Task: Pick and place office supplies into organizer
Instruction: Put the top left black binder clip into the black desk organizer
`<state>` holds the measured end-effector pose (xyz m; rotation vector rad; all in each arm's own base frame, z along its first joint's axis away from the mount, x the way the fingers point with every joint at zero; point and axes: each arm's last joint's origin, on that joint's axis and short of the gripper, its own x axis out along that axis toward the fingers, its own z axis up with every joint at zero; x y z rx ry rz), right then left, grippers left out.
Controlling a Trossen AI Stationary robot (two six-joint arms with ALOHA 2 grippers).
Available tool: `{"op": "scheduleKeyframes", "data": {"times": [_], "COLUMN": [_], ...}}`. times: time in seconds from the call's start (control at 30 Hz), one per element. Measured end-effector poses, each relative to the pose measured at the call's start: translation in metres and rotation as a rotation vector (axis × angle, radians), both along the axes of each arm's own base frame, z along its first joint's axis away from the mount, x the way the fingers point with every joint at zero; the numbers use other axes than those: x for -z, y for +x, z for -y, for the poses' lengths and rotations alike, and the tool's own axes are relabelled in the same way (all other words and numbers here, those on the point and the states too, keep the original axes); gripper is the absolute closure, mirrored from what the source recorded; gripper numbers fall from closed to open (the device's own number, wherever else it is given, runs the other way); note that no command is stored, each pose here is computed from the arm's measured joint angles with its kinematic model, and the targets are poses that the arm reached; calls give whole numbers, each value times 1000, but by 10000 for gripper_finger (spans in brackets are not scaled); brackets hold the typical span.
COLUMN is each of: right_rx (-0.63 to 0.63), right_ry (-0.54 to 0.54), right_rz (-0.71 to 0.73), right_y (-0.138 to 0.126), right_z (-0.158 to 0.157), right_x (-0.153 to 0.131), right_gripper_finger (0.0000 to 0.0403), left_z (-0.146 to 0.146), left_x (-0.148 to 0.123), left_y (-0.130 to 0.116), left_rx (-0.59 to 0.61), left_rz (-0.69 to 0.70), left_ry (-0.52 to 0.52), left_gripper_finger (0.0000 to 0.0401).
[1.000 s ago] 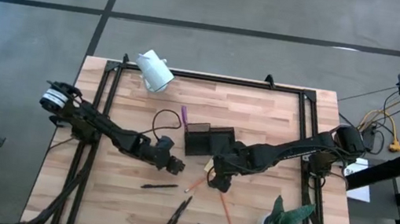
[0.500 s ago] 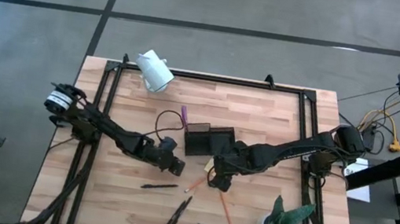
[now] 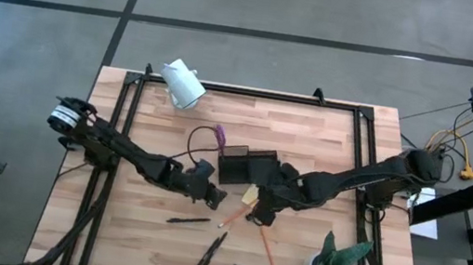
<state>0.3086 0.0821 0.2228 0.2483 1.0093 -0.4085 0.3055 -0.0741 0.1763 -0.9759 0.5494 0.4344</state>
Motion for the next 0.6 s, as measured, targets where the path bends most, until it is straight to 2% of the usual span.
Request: {"op": "scheduleKeyframes", "data": {"times": [0.1,0.27,0.37,0.6], "right_rx": [28,79,96,111], "right_ry": [-75,-189,-249,-255], "right_rz": [78,178,198,175], "right_y": [-8,-20,-27,-36], "right_z": [-1,1,2,5], "right_x": [-17,-38,-46,-51], "right_gripper_finger": [181,181,181,181], "left_z": [-1,-1,-1,-20], "left_x": [-19,-42,-46,-37], "left_y": [4,13,15,11], "left_rx": [13,88,121,47], "left_rz": [-19,-105,-138,-236], "left_ry": [118,414,565,587], "left_gripper_finger": [401,401,401,401]}}
